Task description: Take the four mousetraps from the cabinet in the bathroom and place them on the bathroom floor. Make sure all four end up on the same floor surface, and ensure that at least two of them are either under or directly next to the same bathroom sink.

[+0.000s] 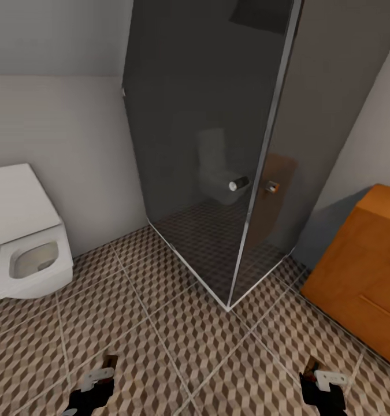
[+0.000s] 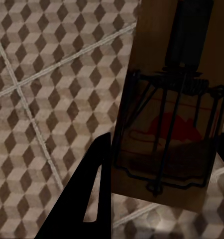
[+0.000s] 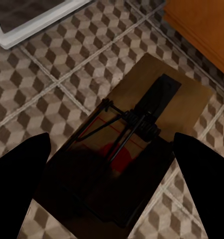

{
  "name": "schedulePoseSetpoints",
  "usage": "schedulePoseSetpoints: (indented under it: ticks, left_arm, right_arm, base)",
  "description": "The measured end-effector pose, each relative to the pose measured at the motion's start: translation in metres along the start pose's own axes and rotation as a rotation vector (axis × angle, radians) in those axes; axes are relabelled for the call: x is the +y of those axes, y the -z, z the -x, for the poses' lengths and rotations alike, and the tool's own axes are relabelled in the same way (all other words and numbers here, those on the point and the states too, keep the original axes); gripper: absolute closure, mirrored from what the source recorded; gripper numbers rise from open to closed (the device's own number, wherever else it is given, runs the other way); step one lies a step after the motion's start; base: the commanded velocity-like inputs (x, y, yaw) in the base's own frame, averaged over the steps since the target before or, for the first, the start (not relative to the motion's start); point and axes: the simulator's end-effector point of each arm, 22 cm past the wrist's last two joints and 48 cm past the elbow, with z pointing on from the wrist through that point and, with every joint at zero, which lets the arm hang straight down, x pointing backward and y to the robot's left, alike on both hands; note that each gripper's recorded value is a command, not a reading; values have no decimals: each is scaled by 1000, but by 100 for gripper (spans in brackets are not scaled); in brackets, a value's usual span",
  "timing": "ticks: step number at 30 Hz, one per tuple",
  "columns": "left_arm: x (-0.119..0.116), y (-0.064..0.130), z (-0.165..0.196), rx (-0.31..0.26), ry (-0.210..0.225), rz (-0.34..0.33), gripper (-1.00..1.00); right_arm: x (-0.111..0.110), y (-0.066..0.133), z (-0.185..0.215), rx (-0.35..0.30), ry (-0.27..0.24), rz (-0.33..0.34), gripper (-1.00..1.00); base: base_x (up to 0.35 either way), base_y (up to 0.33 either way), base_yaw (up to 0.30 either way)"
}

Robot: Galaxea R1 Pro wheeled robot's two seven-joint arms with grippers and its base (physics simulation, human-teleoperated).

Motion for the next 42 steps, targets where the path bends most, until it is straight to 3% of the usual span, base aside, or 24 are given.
schedulePoseSetpoints:
  ticks: [42]
  left_arm:
    - [0, 0, 0, 0, 0, 0, 100]
  right_arm:
    - [0, 0, 0, 0, 0, -1, 100]
  base:
    - [0, 0, 287]
